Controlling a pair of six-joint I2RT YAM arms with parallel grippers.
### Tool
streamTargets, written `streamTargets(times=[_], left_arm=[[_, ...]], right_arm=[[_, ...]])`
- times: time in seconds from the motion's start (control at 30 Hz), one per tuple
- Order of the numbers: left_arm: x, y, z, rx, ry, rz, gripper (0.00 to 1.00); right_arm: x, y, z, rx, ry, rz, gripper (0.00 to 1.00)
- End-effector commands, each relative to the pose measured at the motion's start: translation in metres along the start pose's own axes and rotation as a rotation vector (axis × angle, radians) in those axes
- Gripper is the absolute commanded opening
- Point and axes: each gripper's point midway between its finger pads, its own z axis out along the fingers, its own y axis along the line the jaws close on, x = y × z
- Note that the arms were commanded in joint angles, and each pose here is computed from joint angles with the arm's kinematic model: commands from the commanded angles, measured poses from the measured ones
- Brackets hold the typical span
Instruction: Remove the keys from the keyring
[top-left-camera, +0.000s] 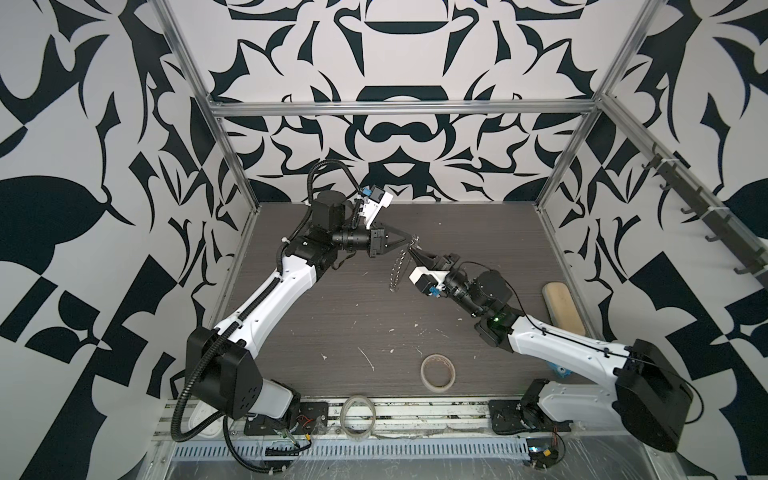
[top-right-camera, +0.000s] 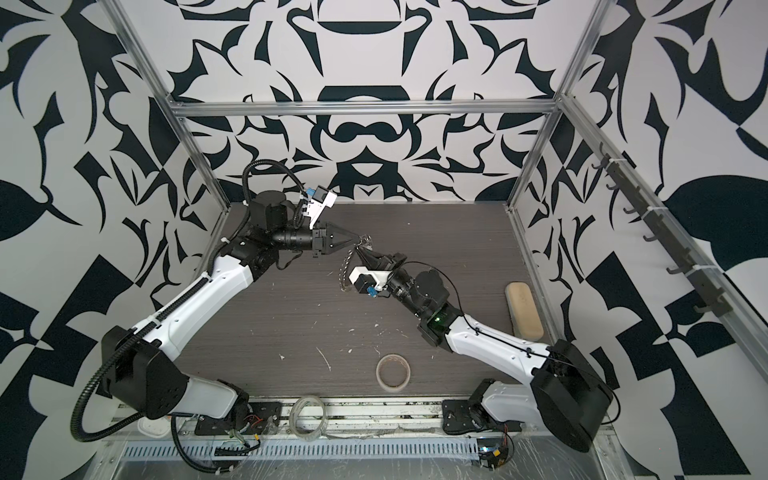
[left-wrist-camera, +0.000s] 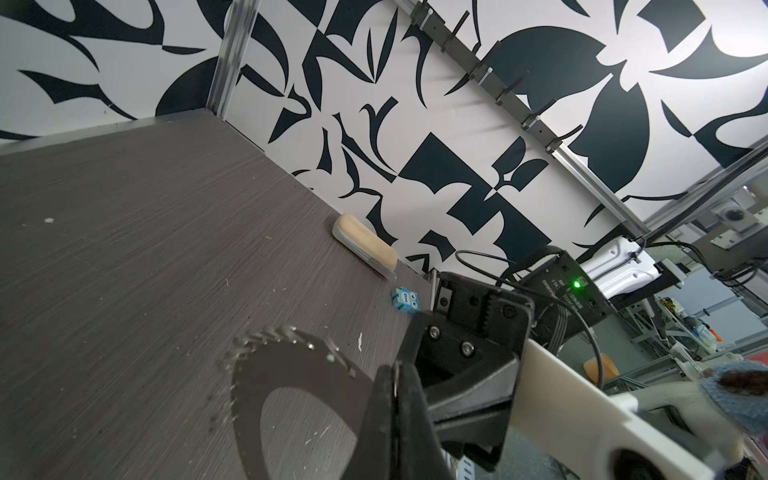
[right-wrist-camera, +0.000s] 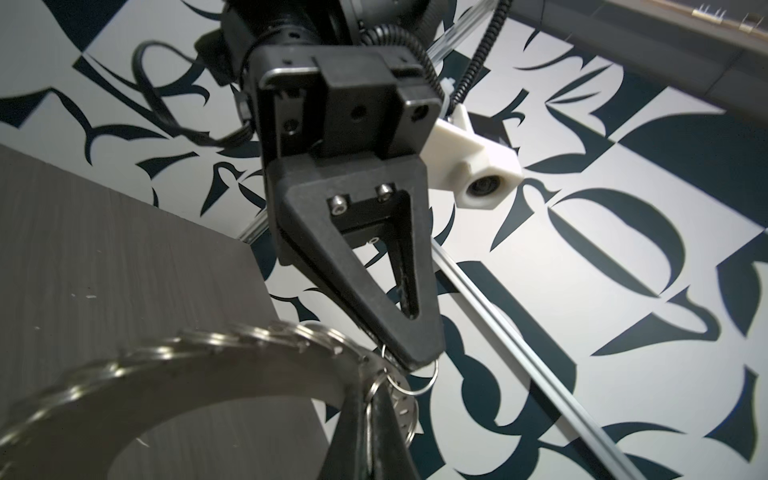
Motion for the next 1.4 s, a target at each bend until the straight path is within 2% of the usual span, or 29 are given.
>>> streamTargets(times=[0.0,0.13,0.5,0.8,1.03,1.37], left_arm=[[-0.016,-0.013,-0.003,0.031,-0.019,0.035,0.0],[-0.015,-0.014,-0.005,0.025,-0.013,0.026,0.0],[-0.014,-0.006,-0.011,-0.004,-0.003,0.001,0.0],[-0.016,-0.003,-0.012,-0.02,-0.014,-0.015,0.0],[-0.038,0.006,-0.013,-0.058,-0.139,-0.031,0.0],[-0.057,0.025,-0.027,-0.182,-0.33,-0.09,0.0]], right_arm=[[-0.013,0.002,-0.001,0.059,-0.06,-0.236,0.0],[-0.007,0.016,0.004,0.078,-0.026,-0.443,0.0],[-0.01,0.014,0.008,0.048,0.009,-0.626,0.0],[-0.013,0.0,0.006,0.103,0.045,-0.65,0.0],[-0.011,-0.016,0.009,0.175,0.09,-0.637,0.0],[-0.017,-0.036,0.017,0.239,0.105,-0.649,0.0]])
